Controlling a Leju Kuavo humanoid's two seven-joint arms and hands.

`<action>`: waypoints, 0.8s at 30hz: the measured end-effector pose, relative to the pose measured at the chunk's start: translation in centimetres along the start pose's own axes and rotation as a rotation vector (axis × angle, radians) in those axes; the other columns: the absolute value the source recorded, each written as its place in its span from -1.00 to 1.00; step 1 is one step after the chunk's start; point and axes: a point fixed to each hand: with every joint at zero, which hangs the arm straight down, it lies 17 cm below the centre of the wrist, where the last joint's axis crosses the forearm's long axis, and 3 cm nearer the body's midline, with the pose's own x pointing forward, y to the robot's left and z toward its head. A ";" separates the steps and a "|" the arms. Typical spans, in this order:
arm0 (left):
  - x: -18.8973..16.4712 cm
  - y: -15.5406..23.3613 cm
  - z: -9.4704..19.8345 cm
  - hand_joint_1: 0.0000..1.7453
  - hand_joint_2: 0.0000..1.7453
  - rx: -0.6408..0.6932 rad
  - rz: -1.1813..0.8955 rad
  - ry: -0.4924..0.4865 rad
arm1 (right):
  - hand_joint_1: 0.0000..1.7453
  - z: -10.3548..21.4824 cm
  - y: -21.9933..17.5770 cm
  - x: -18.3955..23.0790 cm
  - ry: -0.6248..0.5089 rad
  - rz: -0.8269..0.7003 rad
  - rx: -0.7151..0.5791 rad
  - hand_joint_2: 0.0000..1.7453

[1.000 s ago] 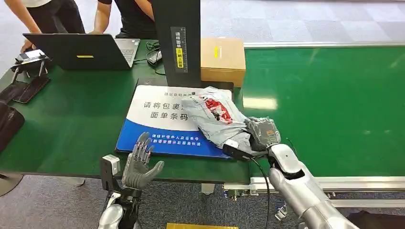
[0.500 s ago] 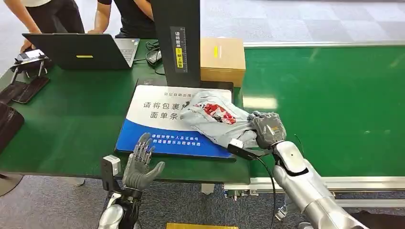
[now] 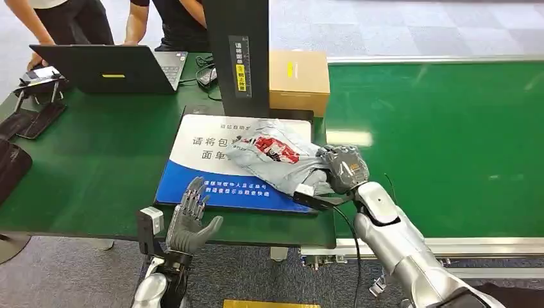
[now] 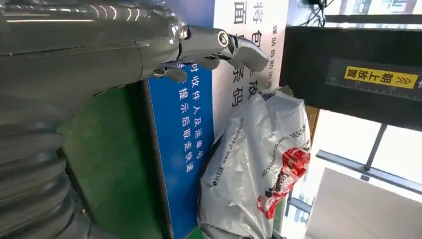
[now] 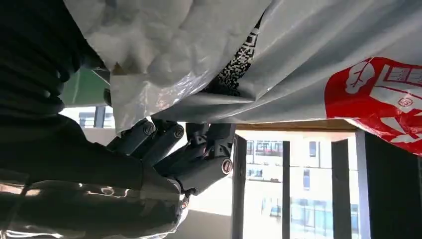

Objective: Moved the parcel from conveyor to table for the left to box.

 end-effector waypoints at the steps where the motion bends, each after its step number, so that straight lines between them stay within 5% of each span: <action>1: 0.0 0.0 0.0 -1.00 1.00 0.000 0.000 0.000 | 1.00 -0.1 0.0 -0.1 0.001 0.000 0.002 1.00; 18: -0.4 -0.9 0.4 -1.00 1.00 -0.028 0.004 0.014 | 1.00 -0.8 0.2 1.1 -0.022 0.108 -0.014 1.00; 24: -0.7 -1.2 0.3 -1.00 1.00 -0.038 0.005 0.019 | 1.00 -2.9 -0.7 4.6 -0.114 0.109 -0.046 1.00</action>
